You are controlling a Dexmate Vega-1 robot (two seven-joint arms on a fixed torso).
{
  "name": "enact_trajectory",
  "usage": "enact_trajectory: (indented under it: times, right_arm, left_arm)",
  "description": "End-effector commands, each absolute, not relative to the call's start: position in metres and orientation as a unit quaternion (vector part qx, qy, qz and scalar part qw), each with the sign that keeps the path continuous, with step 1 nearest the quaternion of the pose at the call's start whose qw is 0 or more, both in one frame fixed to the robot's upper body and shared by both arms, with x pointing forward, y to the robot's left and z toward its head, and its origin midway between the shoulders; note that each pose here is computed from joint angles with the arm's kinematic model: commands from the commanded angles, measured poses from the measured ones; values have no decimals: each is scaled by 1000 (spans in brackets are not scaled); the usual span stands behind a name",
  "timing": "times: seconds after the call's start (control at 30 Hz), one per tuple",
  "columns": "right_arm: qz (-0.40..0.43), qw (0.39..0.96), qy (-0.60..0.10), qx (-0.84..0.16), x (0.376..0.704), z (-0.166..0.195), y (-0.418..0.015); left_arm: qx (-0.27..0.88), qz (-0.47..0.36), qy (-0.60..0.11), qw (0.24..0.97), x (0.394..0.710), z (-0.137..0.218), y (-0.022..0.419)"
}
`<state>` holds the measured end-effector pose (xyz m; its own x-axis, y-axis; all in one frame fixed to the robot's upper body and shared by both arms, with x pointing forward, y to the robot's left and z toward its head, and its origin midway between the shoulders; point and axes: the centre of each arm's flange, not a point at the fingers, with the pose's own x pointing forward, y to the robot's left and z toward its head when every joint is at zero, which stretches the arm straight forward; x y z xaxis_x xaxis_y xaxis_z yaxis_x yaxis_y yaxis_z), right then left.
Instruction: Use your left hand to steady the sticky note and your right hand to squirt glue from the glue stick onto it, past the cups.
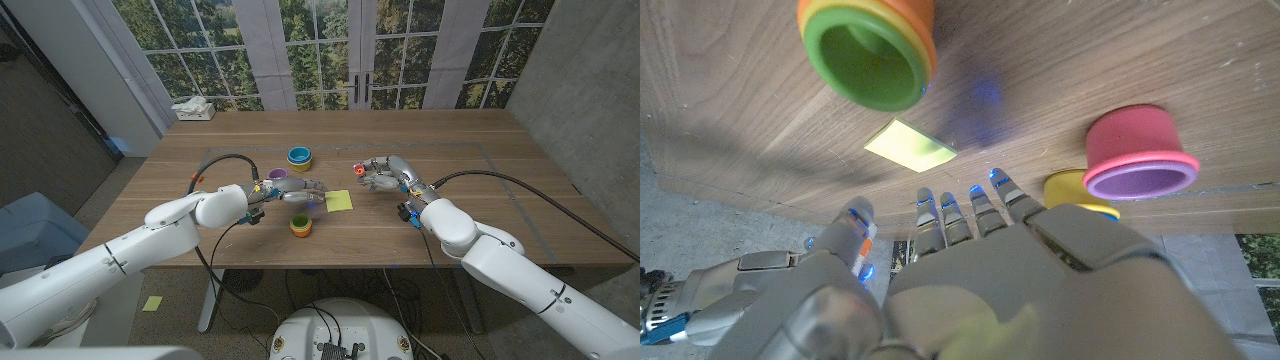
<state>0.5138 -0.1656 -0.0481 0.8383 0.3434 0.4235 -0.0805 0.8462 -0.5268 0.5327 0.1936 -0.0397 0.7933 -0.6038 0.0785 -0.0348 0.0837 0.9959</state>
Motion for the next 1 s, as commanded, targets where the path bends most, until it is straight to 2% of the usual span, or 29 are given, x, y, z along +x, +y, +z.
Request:
enact_trajectory:
  times: [0.03,1.0]
  right_arm:
    - [135,928,-253,-239,516,-46,-164]
    - [168,930,-242,-220,523,-45,-162]
  left_arm:
    - [671,-209,-230,674,535,-46,187]
    - [710,-233,-203,633,542,-54,172]
